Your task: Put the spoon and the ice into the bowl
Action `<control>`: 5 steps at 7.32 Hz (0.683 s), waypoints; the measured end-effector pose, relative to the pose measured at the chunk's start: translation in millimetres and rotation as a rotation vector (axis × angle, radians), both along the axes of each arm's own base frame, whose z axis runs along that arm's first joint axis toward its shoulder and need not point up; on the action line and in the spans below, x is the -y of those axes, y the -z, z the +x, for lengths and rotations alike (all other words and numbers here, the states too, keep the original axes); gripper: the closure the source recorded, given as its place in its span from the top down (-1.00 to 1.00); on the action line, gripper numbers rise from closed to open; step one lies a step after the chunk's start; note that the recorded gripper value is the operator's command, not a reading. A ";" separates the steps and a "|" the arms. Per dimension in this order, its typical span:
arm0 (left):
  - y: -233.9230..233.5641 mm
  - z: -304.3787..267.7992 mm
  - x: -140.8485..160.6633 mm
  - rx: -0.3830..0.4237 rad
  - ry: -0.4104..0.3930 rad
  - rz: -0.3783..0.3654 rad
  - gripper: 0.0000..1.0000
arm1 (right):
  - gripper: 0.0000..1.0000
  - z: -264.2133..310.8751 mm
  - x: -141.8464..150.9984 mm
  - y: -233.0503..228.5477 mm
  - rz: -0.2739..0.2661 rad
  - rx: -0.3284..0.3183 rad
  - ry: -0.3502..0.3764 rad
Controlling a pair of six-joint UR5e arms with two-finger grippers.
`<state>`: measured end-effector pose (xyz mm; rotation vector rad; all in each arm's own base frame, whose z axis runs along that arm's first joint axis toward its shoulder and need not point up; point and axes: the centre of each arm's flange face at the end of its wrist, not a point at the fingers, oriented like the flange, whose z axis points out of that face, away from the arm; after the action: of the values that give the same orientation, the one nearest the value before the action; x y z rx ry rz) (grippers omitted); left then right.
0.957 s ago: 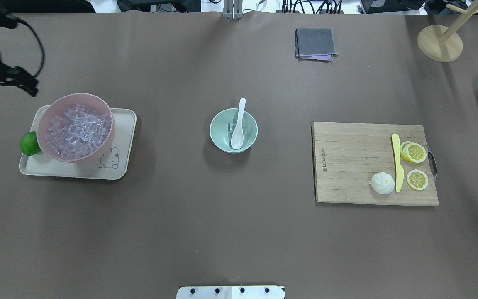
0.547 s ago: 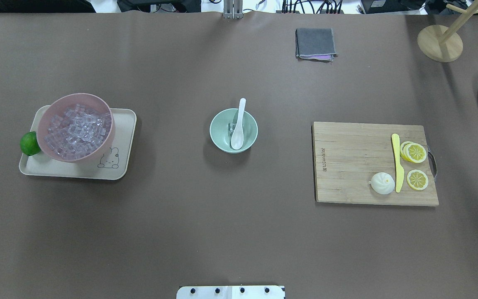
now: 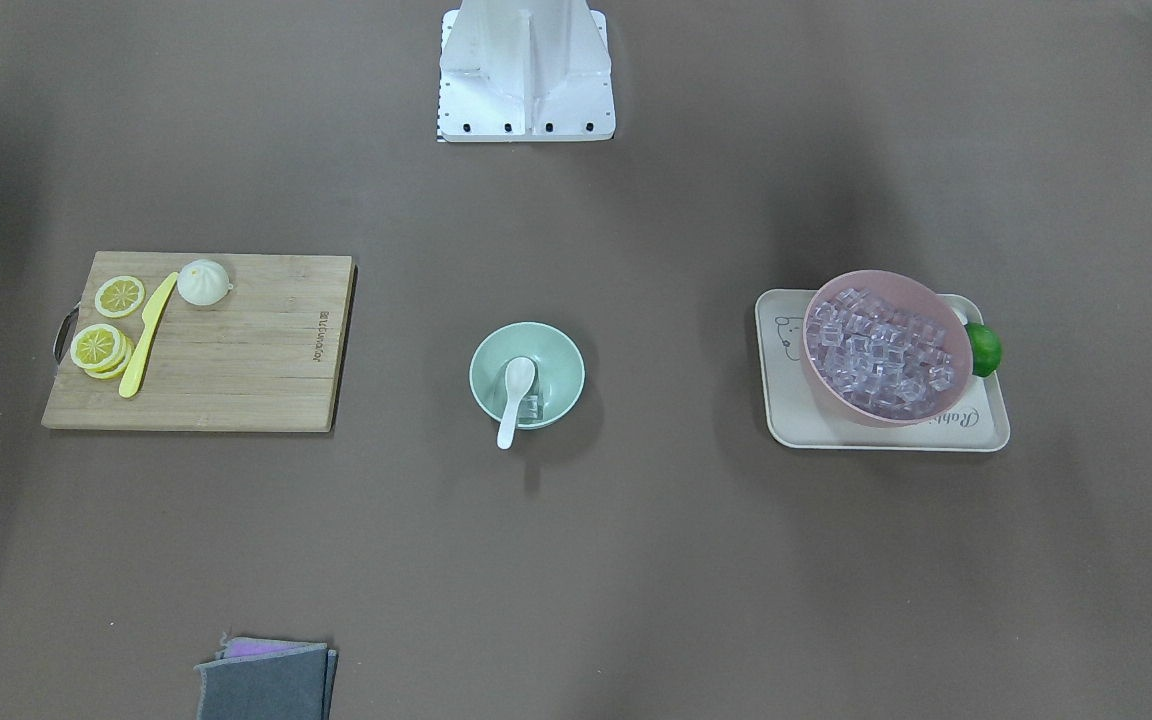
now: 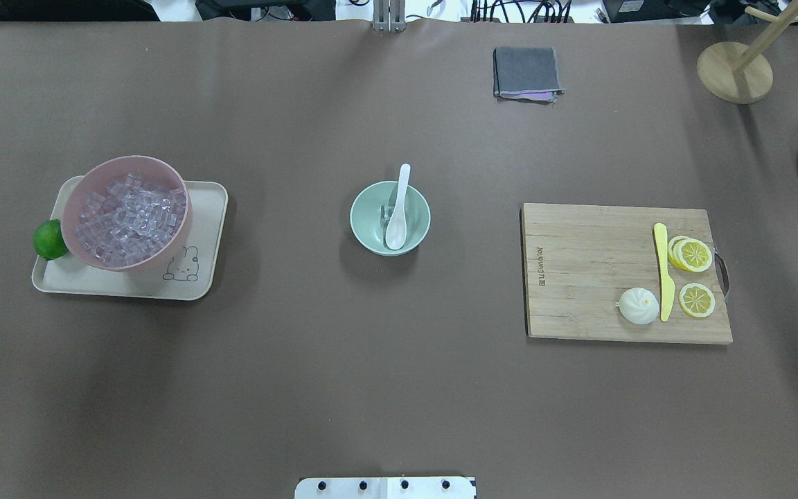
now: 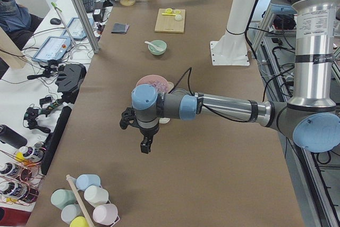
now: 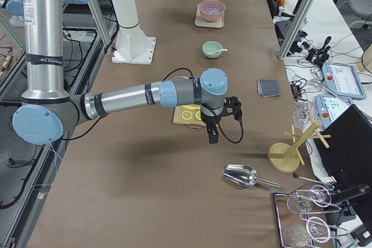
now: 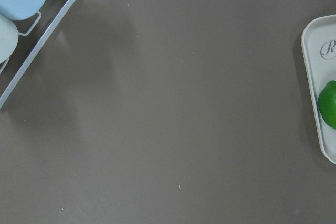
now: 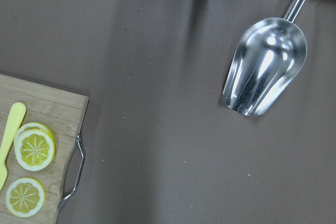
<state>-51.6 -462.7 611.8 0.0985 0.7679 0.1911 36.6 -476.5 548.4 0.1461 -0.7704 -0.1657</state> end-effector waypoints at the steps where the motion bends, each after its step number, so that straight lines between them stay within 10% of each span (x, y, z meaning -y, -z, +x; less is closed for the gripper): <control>1: -5.1 -0.2 -8.6 -0.003 0.000 -0.003 0.96 | 1.00 2.8 -2.2 -2.0 0.009 -0.002 0.006; 5: -6.8 -3.5 -15.6 -0.004 0.011 0.021 0.97 | 1.00 10.7 -12.3 -10.7 0.011 0.002 0.015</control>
<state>-55.2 -447.1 618.6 0.1236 0.7694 0.1885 47.3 -464.2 559.0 0.1513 -0.7725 -0.1838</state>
